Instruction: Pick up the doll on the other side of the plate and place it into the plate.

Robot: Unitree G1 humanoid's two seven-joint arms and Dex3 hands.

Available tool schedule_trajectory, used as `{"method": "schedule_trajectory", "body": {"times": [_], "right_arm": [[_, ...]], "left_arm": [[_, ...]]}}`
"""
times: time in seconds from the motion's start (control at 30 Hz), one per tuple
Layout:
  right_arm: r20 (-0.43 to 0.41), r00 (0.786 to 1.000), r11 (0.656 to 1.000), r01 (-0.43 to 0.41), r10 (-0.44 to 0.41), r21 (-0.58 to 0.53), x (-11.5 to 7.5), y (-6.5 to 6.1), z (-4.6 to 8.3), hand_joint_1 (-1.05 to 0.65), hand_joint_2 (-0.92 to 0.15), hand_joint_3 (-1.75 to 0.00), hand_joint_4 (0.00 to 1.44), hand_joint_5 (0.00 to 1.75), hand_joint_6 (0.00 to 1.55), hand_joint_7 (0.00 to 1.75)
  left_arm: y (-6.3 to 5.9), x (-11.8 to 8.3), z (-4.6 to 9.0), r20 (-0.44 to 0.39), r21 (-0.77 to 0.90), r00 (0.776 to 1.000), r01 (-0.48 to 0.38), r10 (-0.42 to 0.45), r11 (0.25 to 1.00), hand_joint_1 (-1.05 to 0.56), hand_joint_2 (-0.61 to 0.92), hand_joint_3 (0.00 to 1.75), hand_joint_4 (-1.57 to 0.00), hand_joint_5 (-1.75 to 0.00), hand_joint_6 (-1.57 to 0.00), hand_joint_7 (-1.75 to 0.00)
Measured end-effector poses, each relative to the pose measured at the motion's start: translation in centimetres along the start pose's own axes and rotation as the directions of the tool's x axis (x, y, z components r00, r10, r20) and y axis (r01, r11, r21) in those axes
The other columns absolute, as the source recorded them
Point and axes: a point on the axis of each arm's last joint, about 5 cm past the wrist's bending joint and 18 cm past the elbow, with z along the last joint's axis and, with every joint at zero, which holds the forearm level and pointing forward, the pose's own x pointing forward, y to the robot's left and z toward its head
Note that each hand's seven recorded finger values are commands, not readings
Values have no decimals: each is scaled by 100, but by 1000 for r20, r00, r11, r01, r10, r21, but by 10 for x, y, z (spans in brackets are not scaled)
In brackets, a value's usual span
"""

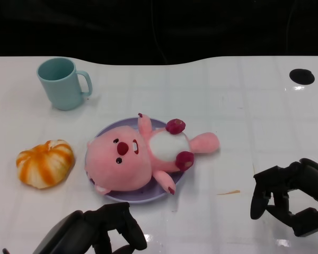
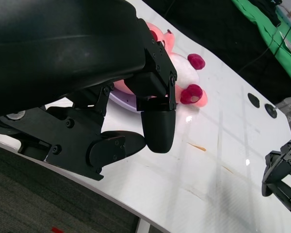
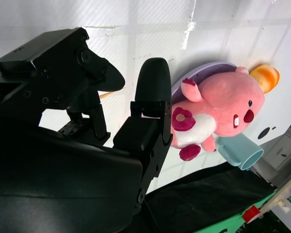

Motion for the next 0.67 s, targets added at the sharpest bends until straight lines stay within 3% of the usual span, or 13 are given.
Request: {"method": "schedule_trajectory", "body": {"times": [0.27, 0.67], "right_arm": [[3, 1000, 1000, -9, 9, -17, 4, 1, 0, -3, -42, -129, 82, 175, 71, 154], [-2, 1000, 1000, -15, 15, -25, 5, 3, -1, -1, -38, -135, 83, 175, 73, 155]], "left_arm": [[2, -1, -1, 11, 10, 1000, -9, 9, 1000, -23, 78, 71, -66, -175, -65, -127], [2, -1, -3, 14, -4, 1000, -5, 5, 1000, -24, 80, 68, -66, -175, -64, -129]]}}
